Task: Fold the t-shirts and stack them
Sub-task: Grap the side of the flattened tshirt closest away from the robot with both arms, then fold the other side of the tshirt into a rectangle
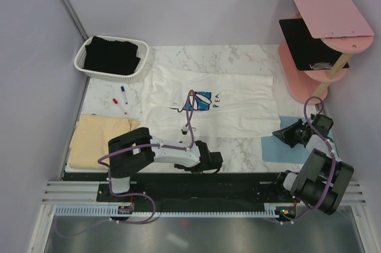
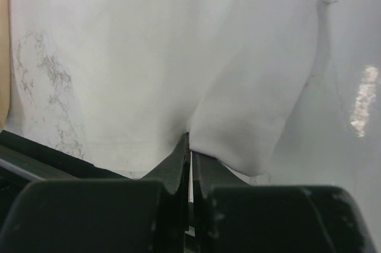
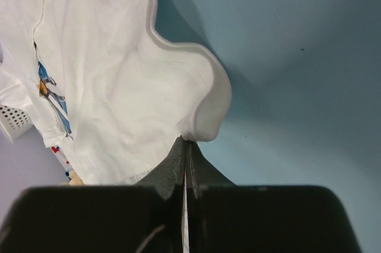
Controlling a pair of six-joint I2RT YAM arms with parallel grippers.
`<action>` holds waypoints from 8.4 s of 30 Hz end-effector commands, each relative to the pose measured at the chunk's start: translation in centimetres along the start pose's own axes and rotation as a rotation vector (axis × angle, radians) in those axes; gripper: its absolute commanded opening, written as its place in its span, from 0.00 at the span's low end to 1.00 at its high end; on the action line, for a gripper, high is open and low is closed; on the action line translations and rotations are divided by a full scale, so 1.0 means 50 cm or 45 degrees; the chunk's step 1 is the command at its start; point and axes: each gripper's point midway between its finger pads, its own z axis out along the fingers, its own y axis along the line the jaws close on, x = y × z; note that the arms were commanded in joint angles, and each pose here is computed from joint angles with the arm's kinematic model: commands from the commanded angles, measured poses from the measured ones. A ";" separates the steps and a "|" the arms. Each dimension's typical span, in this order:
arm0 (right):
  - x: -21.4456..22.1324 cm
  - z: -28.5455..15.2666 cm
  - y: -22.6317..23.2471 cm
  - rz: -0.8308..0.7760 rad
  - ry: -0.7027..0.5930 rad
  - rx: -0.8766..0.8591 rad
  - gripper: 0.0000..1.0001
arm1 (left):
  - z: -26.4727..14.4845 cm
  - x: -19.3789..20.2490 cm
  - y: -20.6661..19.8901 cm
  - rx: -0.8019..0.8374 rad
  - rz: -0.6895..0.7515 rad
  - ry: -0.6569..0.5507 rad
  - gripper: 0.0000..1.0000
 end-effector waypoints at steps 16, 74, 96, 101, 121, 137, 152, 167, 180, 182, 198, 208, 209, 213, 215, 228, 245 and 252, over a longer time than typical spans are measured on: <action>-0.008 -0.035 0.037 -0.203 -0.029 -0.027 0.00 | -0.118 -0.121 0.180 0.032 -0.323 -0.133 0.02; -0.237 0.236 0.272 -0.611 -0.276 0.161 0.00 | 0.259 -0.637 0.183 -0.053 -0.119 -0.112 0.02; -0.267 0.220 0.331 -0.788 -0.428 0.184 0.93 | 0.239 -0.765 0.190 -0.019 -0.185 -0.245 1.00; -0.261 0.154 0.381 -0.837 -0.495 0.142 0.98 | 0.177 -0.722 0.207 0.092 -0.232 -0.223 1.00; -0.204 0.025 0.407 -0.947 -0.525 0.108 0.98 | 0.209 -0.498 0.190 0.201 -0.242 0.019 0.92; -0.162 0.073 0.438 -1.004 -0.364 -0.019 0.98 | 0.223 -0.489 0.202 0.231 -0.247 0.029 0.94; -0.096 0.149 0.479 -1.127 -0.176 -0.053 0.98 | 0.227 -0.483 0.219 0.254 -0.274 0.011 0.95; -0.156 0.252 0.566 -1.154 -0.251 0.089 0.00 | 0.238 -0.468 0.220 0.320 -0.308 0.041 0.95; -0.264 0.265 0.593 -1.081 -0.464 0.267 0.00 | 0.244 -0.456 0.214 0.327 -0.299 0.061 0.94; -0.281 0.265 0.572 -1.043 -0.459 0.296 0.00 | 0.245 -0.455 0.214 0.325 -0.299 0.061 0.95; -0.348 0.208 0.514 -0.926 -0.487 0.370 0.00 | 0.256 -0.443 0.208 0.318 -0.296 0.083 0.94; -0.306 0.188 0.574 -0.990 -0.449 0.184 0.01 | 0.253 -0.445 0.213 0.310 -0.301 0.074 0.95; -0.304 0.182 0.583 -0.998 -0.458 0.171 0.01 | 0.254 -0.444 0.214 0.309 -0.302 0.076 0.95; -0.287 0.151 0.628 -1.038 -0.482 0.096 0.02 | 0.252 -0.444 0.216 0.303 -0.306 0.071 0.95; -0.274 0.142 0.649 -1.061 -0.483 0.054 0.03 | 0.252 -0.444 0.217 0.300 -0.306 0.070 0.95; -0.188 0.143 0.684 -1.180 -0.409 -0.038 0.09 | 0.253 -0.445 0.222 0.282 -0.316 0.067 0.95; 0.022 0.245 0.537 -1.287 -0.094 -0.056 0.12 | 0.315 -0.461 0.244 0.473 -0.571 0.096 0.91; 0.041 0.257 0.526 -1.291 -0.070 -0.060 0.12 | 0.317 -0.521 0.230 0.530 -0.581 0.025 0.91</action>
